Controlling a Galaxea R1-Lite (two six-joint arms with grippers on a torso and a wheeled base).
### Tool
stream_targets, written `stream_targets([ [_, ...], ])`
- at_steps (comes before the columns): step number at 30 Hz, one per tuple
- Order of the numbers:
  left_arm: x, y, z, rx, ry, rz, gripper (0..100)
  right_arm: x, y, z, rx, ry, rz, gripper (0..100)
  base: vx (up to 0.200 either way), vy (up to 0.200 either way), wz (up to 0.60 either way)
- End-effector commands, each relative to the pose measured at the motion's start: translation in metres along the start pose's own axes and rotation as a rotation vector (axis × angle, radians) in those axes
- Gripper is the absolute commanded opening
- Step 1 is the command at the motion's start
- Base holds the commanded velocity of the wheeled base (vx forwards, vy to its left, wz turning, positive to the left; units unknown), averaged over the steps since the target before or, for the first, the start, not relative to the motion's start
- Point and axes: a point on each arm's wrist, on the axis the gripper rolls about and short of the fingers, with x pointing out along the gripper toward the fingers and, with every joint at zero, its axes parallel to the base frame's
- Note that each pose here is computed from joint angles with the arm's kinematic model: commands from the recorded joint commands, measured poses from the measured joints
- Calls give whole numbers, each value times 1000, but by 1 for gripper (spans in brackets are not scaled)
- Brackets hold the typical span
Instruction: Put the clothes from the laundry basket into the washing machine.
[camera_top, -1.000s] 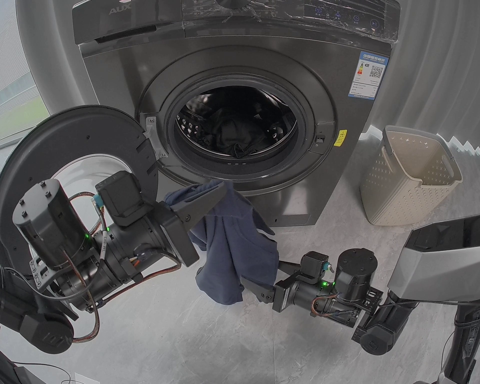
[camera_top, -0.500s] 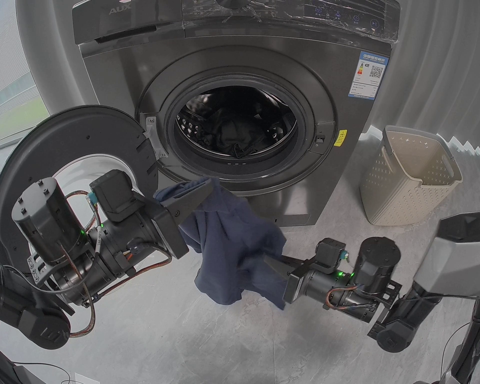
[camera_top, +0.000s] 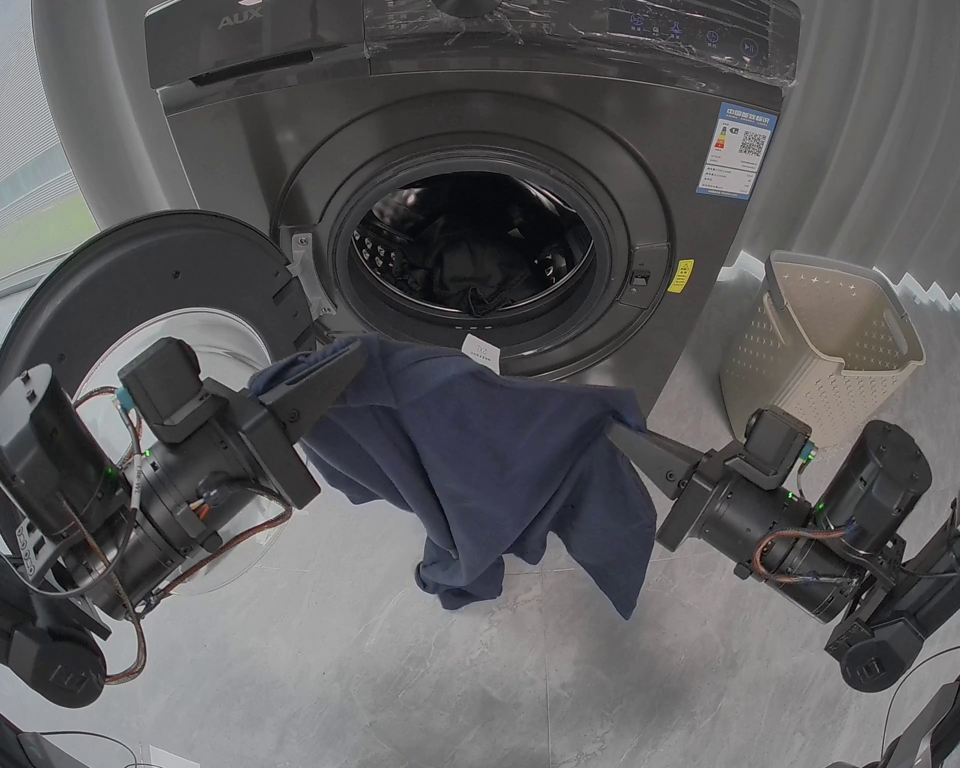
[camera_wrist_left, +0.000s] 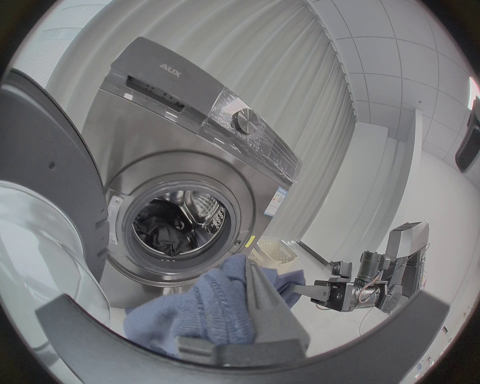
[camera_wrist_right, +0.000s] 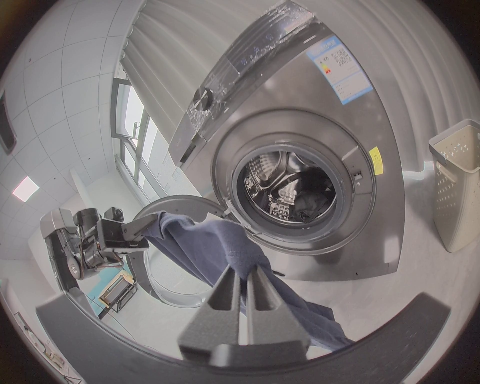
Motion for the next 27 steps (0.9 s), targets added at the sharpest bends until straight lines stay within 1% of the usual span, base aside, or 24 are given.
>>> stream_targets([
  [1, -8, 2, 4, 6, -32, 14, 0, -4, 4, 13, -4, -46, 12, 0, 0, 0, 0],
  [3, -8, 1, 6, 3, -48, 9, 0, -2, 2, 15, -6, -56, 10, 0, 0, 0, 0],
  [4, -6, 2, 6, 13, -52, 13, 0, 1, 0, 20, -12, -80, 6, 0, 0, 0, 0],
  [6, -5, 1, 6, 23, -59, 19, 0, 7, -1, 29, -19, -120, 5, 0, 0, 0, 0],
  [8, -5, 2, 5, 24, -56, 28, 0, 12, -1, 35, -22, -155, 8, 0, 0, 0, 0],
  [12, -7, 2, 4, 24, -50, 31, 0, 14, 0, 41, -34, -178, 11, 0, 0, 0, 0],
  [16, -8, 3, 2, 24, -42, 34, 0, 14, -2, 44, -40, -189, 5, 0, 0, 0, 0],
  [19, -8, 3, 2, 24, -41, 33, 0, 10, -1, 46, -58, -194, 3, 0, 0, 0, 0],
  [24, -6, 2, 5, 26, -56, 29, 0, 9, 0, 47, -67, -195, 4, 0, 0, 0, 0],
  [27, -7, -1, 9, 26, -73, 18, 0, 7, -1, 45, -93, -188, -2, 0, 0, 0, 0],
])
